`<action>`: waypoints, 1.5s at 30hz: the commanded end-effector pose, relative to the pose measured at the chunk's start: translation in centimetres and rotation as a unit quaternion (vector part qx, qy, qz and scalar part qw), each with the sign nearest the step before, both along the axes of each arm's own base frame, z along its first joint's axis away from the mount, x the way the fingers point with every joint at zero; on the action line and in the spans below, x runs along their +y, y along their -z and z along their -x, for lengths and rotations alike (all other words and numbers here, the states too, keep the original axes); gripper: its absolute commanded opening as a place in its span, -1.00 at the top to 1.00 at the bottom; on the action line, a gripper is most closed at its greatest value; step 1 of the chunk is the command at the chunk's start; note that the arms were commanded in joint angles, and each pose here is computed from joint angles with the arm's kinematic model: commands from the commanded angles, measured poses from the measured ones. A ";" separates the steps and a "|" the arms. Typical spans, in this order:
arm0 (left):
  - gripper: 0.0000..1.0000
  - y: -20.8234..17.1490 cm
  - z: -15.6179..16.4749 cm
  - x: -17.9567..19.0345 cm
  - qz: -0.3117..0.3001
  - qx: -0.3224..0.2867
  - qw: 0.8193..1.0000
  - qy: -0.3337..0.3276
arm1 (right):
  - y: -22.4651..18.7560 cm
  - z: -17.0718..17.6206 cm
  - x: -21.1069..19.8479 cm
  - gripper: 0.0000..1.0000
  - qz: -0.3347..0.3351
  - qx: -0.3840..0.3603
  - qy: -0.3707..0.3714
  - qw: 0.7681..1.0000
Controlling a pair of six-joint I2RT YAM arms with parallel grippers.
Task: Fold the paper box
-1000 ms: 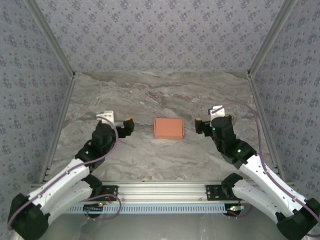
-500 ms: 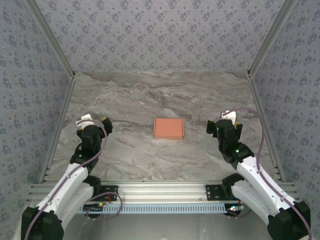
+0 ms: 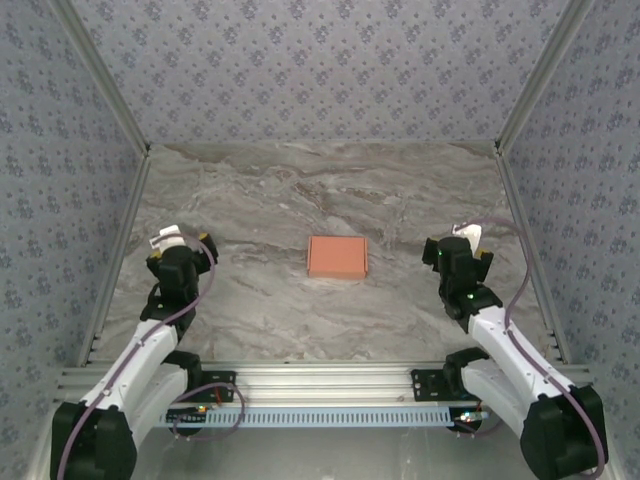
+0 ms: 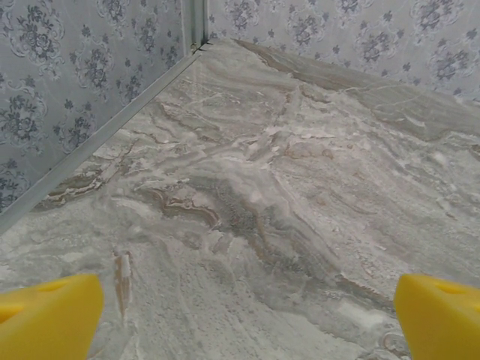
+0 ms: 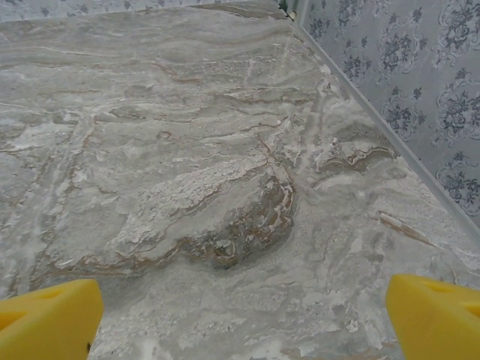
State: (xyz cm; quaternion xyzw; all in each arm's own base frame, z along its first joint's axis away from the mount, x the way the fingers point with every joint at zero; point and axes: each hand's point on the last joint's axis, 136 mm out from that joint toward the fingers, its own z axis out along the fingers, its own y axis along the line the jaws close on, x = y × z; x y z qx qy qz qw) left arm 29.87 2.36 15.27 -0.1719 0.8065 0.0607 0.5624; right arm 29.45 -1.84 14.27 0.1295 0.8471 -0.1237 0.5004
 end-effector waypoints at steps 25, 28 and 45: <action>-0.99 3.5 -7.7 0.8 -0.026 -0.001 0.996 0.083 | 3.6 -9.1 -0.1 -0.98 0.049 -0.014 -0.076 0.996; -0.99 3.5 -7.6 1.5 -0.016 -0.007 0.997 0.075 | 3.6 -8.9 -0.3 -0.98 0.054 -0.039 -0.080 0.995; -0.98 6.4 -9.8 -0.5 -0.041 0.019 0.991 0.129 | 5.9 -9.1 -1.4 -0.98 0.003 -0.047 -0.096 0.994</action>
